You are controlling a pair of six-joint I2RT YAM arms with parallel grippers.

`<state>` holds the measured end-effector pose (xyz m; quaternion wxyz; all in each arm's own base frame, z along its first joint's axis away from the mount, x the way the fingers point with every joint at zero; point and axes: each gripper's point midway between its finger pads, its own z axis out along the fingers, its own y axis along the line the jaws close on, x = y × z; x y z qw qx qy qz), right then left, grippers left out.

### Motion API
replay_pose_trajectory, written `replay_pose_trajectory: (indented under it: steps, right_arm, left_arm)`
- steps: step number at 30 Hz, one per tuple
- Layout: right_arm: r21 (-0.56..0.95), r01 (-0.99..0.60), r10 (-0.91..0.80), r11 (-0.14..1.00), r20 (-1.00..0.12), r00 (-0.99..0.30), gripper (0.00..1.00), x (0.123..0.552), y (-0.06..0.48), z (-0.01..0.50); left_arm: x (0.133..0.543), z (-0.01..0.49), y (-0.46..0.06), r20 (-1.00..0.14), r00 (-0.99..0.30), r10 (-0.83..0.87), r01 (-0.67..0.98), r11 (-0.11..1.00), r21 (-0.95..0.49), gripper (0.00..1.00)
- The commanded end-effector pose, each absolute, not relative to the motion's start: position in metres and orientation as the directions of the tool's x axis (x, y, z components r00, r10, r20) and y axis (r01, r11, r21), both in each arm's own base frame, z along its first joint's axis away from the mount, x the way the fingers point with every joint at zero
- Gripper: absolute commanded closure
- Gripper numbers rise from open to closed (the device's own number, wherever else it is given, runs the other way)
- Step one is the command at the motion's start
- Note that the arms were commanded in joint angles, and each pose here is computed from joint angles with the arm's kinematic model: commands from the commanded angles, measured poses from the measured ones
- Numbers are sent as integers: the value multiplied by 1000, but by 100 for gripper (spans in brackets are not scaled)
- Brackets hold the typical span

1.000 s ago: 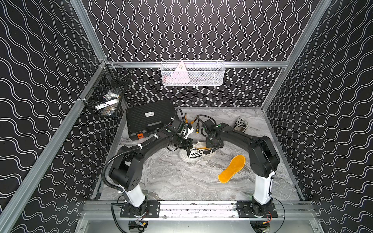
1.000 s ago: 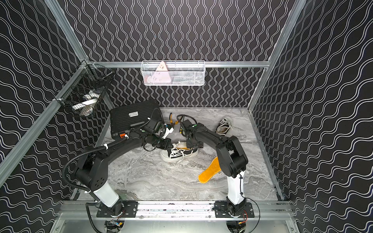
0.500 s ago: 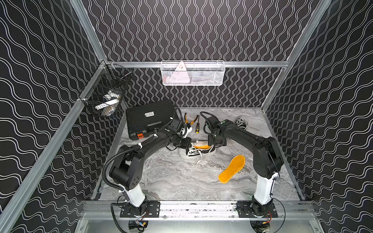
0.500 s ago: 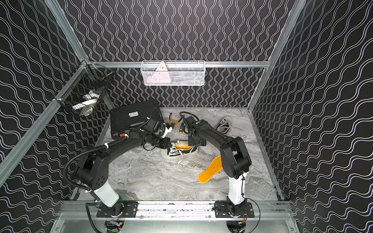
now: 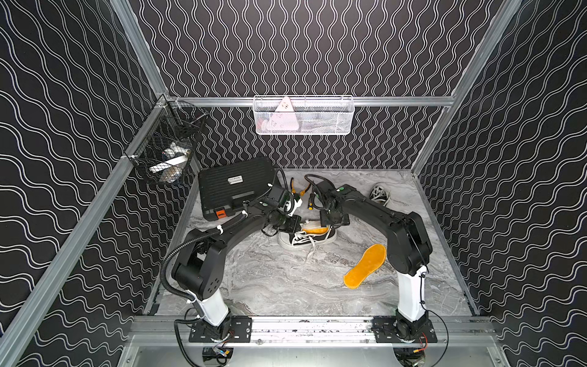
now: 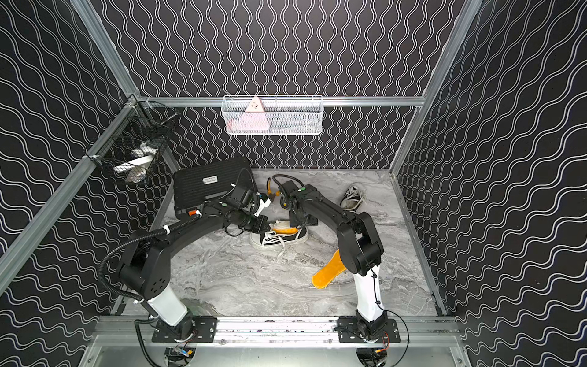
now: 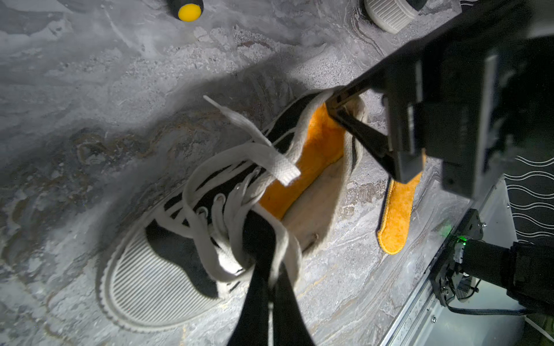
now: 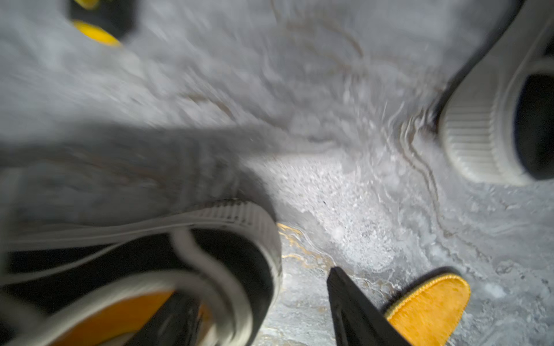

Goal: Insert the insole into the shoe

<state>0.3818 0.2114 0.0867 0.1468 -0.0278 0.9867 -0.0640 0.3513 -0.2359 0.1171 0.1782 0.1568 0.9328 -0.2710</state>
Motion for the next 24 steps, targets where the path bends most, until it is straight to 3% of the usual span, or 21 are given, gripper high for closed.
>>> replay_pose_trajectory:
  steps: [1,3,6,8,13,18,21,24]
  right_arm:
    - [-213,-60,-108,975,-219,-970,39,369,196,76]
    - [-259,-83,-134,962,-185,-974,49,362,187,58]
    - [-266,-86,-133,960,-167,-977,53,357,181,42]
    - [-267,-78,-127,961,-171,-977,54,358,180,41]
    - [-208,-71,-111,976,-190,-976,71,368,199,57]
    - [-47,-18,-24,999,-138,-990,68,360,227,37]
    - [120,78,90,990,-91,-992,72,336,244,35]
    - [300,164,173,940,-6,-985,63,304,268,49]
  left_arm:
    - [353,119,-235,-428,-879,208,404,803,-438,100]
    - [353,119,-235,-430,-879,206,403,803,-438,100]
    - [352,119,-235,-428,-879,210,405,803,-438,100]
    - [353,119,-234,-428,-879,211,405,805,-434,100]
    - [353,120,-231,-431,-877,215,404,816,-415,100]
    - [357,120,-231,-431,-879,206,393,824,-408,100]
    - [364,119,-229,-429,-886,176,360,846,-394,100]
    - [369,118,-235,-429,-889,159,342,853,-393,100]
